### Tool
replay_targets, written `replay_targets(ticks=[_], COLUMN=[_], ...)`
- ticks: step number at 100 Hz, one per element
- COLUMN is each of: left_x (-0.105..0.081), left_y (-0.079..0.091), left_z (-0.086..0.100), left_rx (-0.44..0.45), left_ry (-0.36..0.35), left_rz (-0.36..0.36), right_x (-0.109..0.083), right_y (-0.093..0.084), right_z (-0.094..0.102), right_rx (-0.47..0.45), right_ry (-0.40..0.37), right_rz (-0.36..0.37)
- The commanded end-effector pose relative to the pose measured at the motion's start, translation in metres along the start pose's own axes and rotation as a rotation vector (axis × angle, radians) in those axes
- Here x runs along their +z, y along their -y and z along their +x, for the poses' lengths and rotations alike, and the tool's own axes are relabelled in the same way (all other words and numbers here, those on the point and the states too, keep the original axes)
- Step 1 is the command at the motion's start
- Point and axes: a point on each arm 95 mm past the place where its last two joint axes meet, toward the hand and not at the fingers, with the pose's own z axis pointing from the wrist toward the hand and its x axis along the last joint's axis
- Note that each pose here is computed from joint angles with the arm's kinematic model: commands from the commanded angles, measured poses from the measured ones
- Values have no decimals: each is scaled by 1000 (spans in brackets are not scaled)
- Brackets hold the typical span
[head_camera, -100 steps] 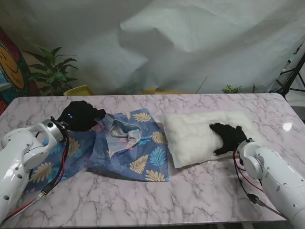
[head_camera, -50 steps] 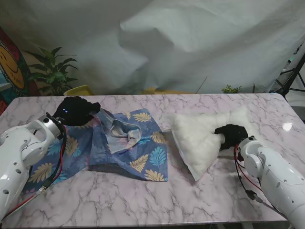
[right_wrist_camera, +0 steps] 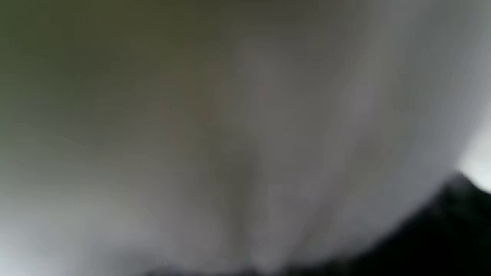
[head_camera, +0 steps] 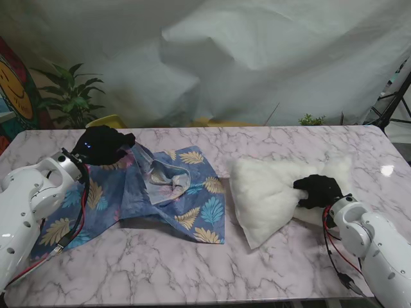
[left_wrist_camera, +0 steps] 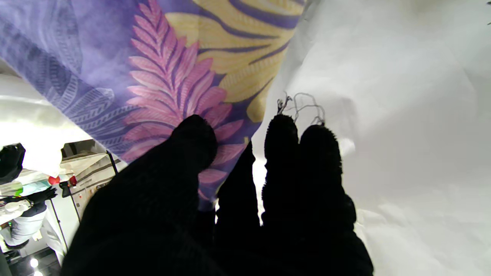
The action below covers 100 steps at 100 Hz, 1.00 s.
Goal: Put a pillowcase on a pillow
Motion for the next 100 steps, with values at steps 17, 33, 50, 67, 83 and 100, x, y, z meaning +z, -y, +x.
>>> replay_targets(ticks=[17,33,50,67,83,100], left_x=[3,3,6,10,15,18], left_y=[6,6,3,0,1,-3], left_z=[11,19,22,22,26,25], left_rx=[53,82,101,109,108,111], left_ry=[-61,-100,-131,-154,-175,-195], left_rz=[7,18,19,26,52,72], right_x=[1,5,9,6,4,13], right_y=[-15,-39,-57,-61,-58,-55], right_z=[30,48,64,79,96,111], right_rx=[4,-52,-135,-166,-143,-102], right_ry=[-87,-170,-280,-354,-424,-495], right_rz=[-25,-90,-153,-185,-179,-143])
